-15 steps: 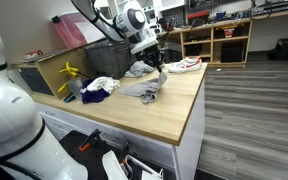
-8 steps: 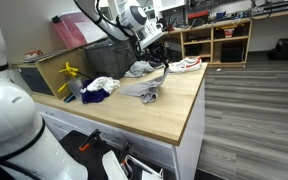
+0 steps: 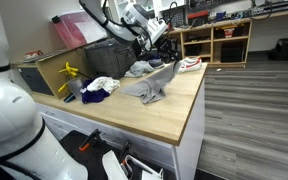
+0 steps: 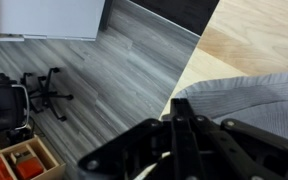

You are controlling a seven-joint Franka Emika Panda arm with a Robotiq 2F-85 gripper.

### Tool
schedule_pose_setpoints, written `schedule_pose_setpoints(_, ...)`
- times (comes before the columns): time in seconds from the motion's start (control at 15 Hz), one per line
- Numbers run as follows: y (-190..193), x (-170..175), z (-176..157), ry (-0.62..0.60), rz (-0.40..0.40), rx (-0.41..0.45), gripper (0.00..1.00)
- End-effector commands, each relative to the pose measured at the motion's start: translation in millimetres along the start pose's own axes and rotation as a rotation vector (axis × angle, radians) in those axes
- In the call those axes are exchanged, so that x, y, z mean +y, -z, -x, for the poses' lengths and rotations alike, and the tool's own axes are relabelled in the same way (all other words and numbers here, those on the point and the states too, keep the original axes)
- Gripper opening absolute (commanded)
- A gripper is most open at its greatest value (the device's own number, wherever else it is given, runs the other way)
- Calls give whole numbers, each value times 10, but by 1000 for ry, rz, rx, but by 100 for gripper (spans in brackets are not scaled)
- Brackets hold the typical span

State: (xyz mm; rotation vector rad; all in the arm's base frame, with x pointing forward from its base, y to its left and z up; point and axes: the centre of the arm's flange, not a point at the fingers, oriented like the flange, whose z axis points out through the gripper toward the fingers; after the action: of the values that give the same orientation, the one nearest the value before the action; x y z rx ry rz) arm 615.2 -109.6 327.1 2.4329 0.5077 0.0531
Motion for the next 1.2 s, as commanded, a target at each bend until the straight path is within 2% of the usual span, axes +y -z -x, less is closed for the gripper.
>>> schedule_pose_setpoints(0.0, 82, -52, -122, -6, 97, 4, 30)
schedule_pose_setpoints(0.2, 160, -120, -158, -12, 147, 30, 52)
schedule_pose_setpoints(0.33, 208, -146, -174, -31, 153, 42, 67)
schedule_pose_setpoints(0.47, 241, -187, -172, -58, 104, 42, 83)
schedule_pose_setpoints(0.6, 264, -259, -142, -119, -30, 26, 96)
schedule_pose_setpoints(0.67, 266, -314, -130, -149, -96, 20, 100)
schedule_pose_setpoints(0.87, 299, -505, -105, -231, -276, 5, 100)
schedule_pose_setpoints(1.13, 238, -630, -57, -353, -428, -35, 100)
